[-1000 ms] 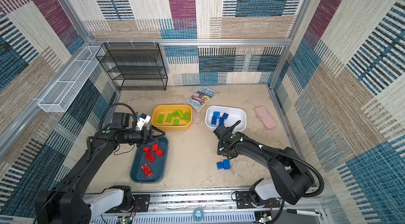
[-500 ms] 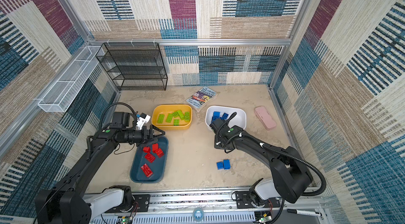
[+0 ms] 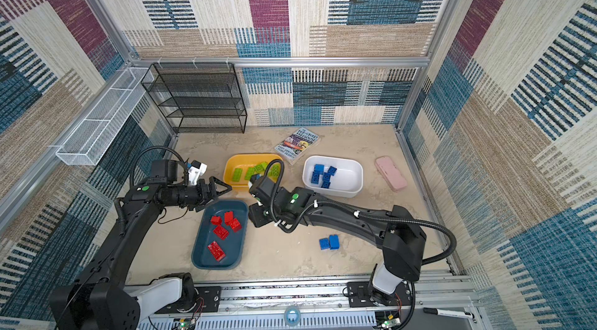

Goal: Sort the legos into containers by color
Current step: Pick up the lego from the middle-right of the table, then place the lego in the container.

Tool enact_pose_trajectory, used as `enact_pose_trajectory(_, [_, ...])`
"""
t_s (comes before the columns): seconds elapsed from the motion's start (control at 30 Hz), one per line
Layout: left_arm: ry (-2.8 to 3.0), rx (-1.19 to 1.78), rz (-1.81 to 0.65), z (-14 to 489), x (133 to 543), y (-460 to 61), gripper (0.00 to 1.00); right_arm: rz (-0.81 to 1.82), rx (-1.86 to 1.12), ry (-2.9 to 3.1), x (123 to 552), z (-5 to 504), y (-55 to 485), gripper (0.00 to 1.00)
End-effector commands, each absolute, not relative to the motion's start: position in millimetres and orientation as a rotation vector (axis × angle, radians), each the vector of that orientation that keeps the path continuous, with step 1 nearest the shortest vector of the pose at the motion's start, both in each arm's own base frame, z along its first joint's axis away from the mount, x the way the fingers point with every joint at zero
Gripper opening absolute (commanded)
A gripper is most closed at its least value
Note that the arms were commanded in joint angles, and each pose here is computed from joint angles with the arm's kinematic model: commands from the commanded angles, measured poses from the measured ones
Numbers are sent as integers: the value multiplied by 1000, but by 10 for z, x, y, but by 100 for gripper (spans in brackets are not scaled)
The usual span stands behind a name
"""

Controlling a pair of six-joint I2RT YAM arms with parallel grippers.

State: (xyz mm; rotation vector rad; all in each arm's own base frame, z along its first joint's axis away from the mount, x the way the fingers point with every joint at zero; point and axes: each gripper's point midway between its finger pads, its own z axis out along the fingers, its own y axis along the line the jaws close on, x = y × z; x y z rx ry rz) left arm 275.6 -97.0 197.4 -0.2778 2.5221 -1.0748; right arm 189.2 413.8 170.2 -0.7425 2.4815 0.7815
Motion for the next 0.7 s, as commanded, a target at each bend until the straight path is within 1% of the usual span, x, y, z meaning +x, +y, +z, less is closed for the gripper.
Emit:
enact_pose_trajectory(0.0, [2528,-324,-1047,1892,2767,-864,94,936,-885,2379,1642,1737,4539,37])
enact_pose_trajectory(0.07, [2526,-340,-1061,1866,2771,-862,94,921,-957,2355,1515,1619,4691,37])
enact_pose_trajectory(0.17, [2536,-342,-1070,1837,2749,-873,93,873,-1031,2320,1450,1457,4844,37])
enact_pose_trajectory(0.33, [2536,-342,-1050,1826,2724,-854,93,770,-1063,2321,1545,1127,4929,40])
enact_pose_trajectory(0.47, [2542,-345,-1060,1810,2720,-862,93,714,-1067,2305,1637,980,4987,50])
enact_pose_trajectory(0.57, [2541,-343,-1066,1807,2717,-868,93,625,-1066,2313,1729,858,4986,61])
enact_pose_trajectory(0.67, [2541,-339,-1070,1805,2715,-871,93,606,-1034,2292,1791,957,4977,73])
